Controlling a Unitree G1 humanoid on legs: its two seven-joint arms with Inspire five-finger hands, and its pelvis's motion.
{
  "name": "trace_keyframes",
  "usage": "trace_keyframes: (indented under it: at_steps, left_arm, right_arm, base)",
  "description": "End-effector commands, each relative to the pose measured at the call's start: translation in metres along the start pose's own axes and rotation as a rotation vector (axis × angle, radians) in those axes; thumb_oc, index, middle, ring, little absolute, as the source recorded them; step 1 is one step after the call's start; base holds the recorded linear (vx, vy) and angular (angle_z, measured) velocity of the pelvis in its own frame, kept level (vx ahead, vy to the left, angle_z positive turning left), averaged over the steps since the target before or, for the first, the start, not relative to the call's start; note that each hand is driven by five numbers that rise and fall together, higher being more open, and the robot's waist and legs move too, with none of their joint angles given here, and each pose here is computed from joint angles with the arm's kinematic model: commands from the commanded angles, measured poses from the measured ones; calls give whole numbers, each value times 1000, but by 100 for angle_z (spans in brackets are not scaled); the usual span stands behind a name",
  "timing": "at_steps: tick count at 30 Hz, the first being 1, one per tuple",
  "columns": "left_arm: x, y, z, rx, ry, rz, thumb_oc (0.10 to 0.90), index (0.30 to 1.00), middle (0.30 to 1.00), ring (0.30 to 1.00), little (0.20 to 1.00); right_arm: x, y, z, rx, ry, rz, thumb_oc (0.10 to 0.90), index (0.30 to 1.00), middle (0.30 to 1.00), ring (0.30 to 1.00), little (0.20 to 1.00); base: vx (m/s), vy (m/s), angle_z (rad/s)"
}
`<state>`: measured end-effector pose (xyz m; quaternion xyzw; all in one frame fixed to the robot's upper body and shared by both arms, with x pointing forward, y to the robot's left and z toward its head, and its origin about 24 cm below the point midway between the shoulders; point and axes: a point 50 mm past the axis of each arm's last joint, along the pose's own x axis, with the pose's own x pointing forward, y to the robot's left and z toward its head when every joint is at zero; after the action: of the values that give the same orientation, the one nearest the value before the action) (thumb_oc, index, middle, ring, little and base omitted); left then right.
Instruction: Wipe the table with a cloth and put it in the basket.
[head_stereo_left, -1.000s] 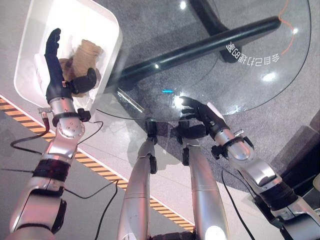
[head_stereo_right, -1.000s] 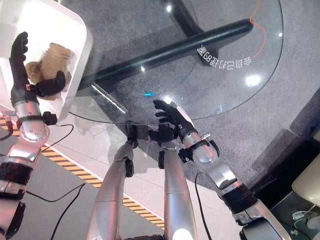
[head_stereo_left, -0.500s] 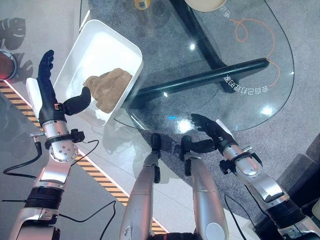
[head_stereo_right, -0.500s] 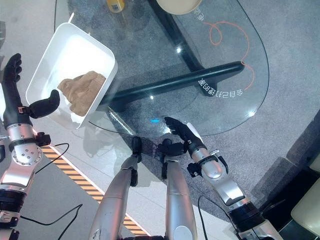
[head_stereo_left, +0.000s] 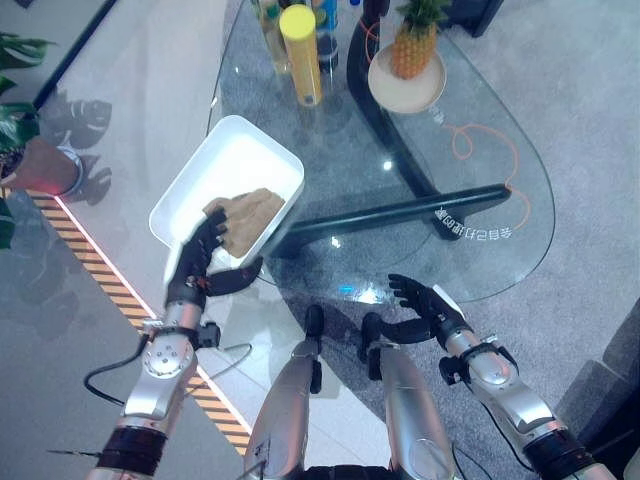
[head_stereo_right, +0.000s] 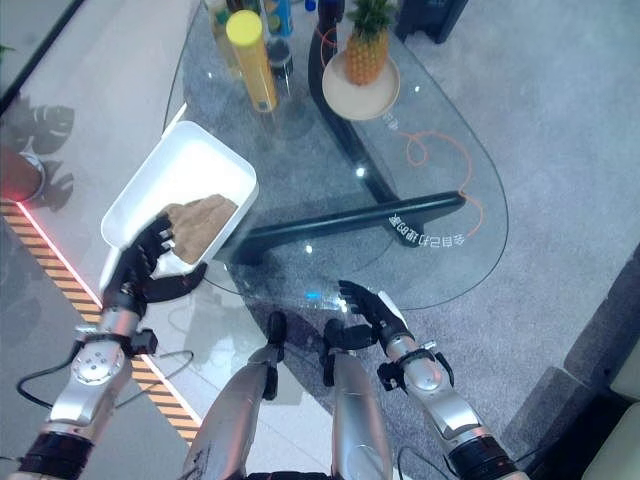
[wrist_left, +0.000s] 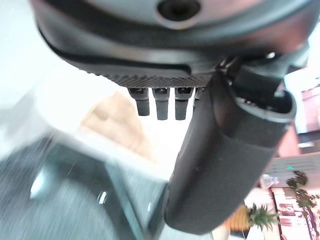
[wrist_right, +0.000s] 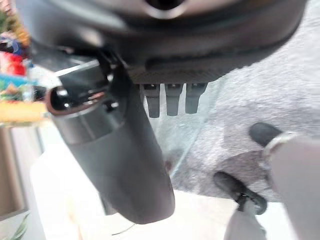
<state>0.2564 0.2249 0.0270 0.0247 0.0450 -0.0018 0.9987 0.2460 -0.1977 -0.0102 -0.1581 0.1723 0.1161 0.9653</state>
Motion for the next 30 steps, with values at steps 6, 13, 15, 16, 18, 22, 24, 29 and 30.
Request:
trace_keyframes:
  at_steps: [6, 13, 15, 16, 18, 22, 24, 29, 30]
  left_arm:
    - [-44, -20, -80, -162, 356, -166, 800, 900, 900, 900, 900]
    - [-78, -33, -137, -163, 630, -203, 800, 900, 900, 900, 900]
    - [-81, -35, -143, -172, 658, -209, 800, 900, 900, 900, 900]
    - [-83, -38, -149, -165, 689, -199, 800, 900, 900, 900, 900]
    - [-87, -39, -156, -171, 717, -192, 800, 900, 900, 900, 900]
    - [-102, -43, -176, -257, 850, -169, 800, 900, 900, 900, 900]
    - [-107, -45, -182, -292, 888, -165, 800, 900, 900, 900, 900]
    - [-117, -49, -190, -345, 947, -156, 800, 900, 900, 900, 900]
    - [-119, -49, -191, -345, 952, -155, 800, 900, 900, 900, 900]
  right_arm:
    - [-16, 22, -54, 227, 156, 53, 800, 900, 900, 900, 900]
    - [-22, 42, -98, 329, 386, 62, 800, 900, 900, 900, 900]
    - [-24, 46, -105, 346, 425, 58, 800, 900, 900, 900, 900]
    - [-26, 49, -113, 352, 466, 54, 800, 900, 900, 900, 900]
    - [-29, 53, -120, 353, 503, 64, 800, 900, 900, 900, 900]
    - [-43, 62, -145, 381, 656, 85, 800, 900, 900, 900, 900]
    - [-51, 65, -156, 419, 714, 96, 800, 900, 900, 900, 900]
    - [-63, 71, -169, 497, 800, 93, 800, 900, 900, 900, 900]
    - [-64, 71, -171, 497, 807, 92, 800, 900, 900, 900, 900]
  base:
    - [62, -134, 4]
    - [69, -76, 13]
    - [45, -43, 8]
    - [34, -24, 0]
    - [17, -11, 0]
    - [1, -2, -1]
    - [36, -6, -2]
    - [36, 10, -7]
    - [37, 15, -9]
